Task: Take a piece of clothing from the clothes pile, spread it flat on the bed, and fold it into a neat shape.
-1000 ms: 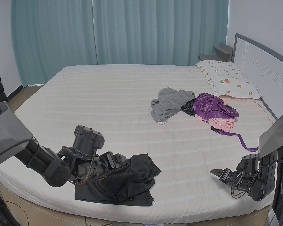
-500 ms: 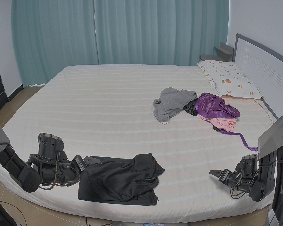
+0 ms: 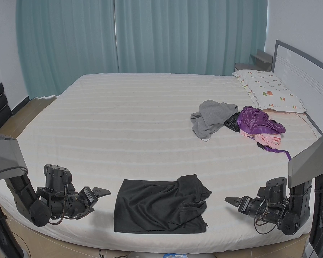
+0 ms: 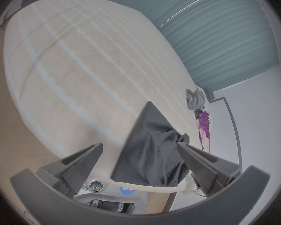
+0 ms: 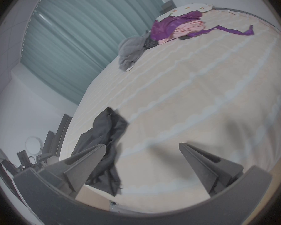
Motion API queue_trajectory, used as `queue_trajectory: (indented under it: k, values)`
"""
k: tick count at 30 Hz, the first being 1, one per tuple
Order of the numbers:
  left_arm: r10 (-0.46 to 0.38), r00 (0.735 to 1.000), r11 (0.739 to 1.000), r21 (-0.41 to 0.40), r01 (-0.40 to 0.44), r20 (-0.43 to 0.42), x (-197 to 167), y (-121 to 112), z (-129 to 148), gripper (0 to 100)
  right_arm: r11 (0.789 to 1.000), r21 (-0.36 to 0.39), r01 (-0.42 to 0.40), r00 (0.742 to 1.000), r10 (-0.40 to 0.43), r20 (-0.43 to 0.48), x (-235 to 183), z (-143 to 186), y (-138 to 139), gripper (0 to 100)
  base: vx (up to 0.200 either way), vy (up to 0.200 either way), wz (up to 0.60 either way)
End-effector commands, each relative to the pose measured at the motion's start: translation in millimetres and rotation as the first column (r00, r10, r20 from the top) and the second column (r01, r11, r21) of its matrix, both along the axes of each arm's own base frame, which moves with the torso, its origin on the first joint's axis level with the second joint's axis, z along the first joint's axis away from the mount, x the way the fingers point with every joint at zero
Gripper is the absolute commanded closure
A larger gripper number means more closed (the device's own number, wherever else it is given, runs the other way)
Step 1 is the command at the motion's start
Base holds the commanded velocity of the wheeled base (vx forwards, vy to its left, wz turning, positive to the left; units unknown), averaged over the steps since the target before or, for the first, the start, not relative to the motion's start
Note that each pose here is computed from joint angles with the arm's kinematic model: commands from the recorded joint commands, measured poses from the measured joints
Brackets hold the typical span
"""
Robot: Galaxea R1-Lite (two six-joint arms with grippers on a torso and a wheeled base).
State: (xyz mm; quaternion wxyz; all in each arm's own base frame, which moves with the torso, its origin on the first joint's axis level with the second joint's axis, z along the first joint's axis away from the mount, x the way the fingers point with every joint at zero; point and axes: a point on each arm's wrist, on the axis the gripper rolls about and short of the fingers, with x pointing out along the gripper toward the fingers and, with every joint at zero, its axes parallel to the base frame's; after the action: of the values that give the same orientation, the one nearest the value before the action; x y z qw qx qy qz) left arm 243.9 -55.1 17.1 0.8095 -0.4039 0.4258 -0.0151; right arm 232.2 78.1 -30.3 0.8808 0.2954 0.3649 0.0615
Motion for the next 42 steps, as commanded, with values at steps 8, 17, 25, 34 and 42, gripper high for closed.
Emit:
queue_trajectory:
  k: [8, 17, 25, 34, 42]
  values:
    - [0.005, 0.998, 1.000, 0.010, -0.004, -0.055, -4, 0, -13, 0, 0.989, -0.030, -0.144, 0.983, 0.146, 0.112, 2, 12, 53, 0, 0.000, 0.175, 0.00]
    - [0.006, 0.998, 1.000, 0.013, -0.006, -0.058, -5, 1, -14, 0, 0.970, -0.203, -0.134, 0.982, 0.157, 0.104, 21, 6, 79, 0, 0.000, 0.000, 0.00]
    - [0.004, 0.998, 1.000, 0.015, -0.003, -0.060, -5, 0, -15, 0, 0.943, -0.314, -0.115, 0.986, 0.146, 0.076, 15, 4, 66, 0, 0.000, 0.000, 0.00]
    - [0.006, 0.998, 1.000, 0.016, -0.005, -0.061, -4, 1, -15, 0, 0.929, -0.344, -0.137, 0.987, 0.158, 0.032, -9, 11, 50, 100, 0.000, 0.000, 0.00]
    - [0.005, 0.998, 1.000, 0.017, -0.004, -0.059, -4, 1, -15, 0, 0.921, -0.360, -0.148, 0.989, 0.145, -0.036, -34, 17, 26, 100, 0.000, 0.000, 0.00]
